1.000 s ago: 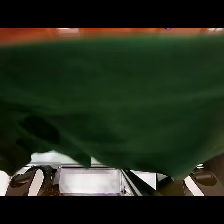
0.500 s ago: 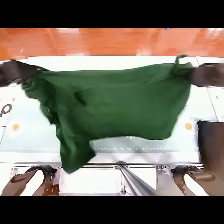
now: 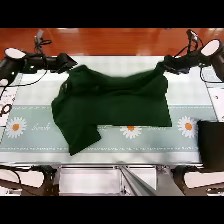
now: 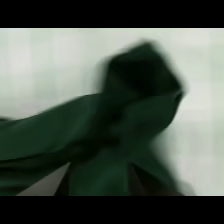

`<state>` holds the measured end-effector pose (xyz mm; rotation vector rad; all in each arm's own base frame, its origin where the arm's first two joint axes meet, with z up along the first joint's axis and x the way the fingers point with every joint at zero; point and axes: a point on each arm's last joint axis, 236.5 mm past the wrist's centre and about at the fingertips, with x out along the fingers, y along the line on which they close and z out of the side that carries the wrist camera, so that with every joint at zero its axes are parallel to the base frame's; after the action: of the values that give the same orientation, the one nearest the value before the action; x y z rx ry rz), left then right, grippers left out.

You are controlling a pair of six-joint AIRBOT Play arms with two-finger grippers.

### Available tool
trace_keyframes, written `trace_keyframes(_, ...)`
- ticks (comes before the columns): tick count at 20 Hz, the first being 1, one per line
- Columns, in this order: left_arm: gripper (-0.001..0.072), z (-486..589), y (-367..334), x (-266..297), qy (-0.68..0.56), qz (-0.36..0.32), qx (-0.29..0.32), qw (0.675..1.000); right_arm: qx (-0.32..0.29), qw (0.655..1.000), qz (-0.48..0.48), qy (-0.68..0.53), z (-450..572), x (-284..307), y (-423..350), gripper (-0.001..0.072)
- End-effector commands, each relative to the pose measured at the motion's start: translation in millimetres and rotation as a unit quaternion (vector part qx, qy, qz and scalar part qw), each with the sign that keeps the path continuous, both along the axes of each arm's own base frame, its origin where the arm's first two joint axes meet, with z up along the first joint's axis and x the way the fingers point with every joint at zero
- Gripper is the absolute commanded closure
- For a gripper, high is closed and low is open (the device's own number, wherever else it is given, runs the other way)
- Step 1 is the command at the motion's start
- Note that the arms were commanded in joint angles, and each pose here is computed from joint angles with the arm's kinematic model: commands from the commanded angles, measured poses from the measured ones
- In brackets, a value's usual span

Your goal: Fold the shirts.

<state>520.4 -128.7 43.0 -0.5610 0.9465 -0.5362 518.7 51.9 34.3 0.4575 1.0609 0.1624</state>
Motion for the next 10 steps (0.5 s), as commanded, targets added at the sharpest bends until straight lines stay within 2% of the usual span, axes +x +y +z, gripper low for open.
trace_keyframes(1,0.0201,-25,25,-19,0.092,-0.034,0.066,0.993,0.055,0.998,-0.010,0.022,12,7,-26,0.0297)
trace_keyframes(3,0.0201,-35,94,-63,0.184,-0.027,0.151,0.971,0.044,0.998,-0.015,0.047,28,-20,-72,0.0297)
trace_keyframes(4,0.0201,-34,119,-83,0.211,-0.018,0.163,0.964,0.033,0.997,-0.021,0.074,27,-43,-97,0.0297)
trace_keyframes(6,0.0201,-34,150,-116,0.229,0.033,0.139,0.963,0.021,0.992,-0.044,0.117,13,-87,-129,0.0297)
trace_keyframes(10,0.0202,-82,181,-212,0.252,0.156,0.081,0.952,0.063,0.987,-0.079,0.124,-45,-174,-119,0.0296)
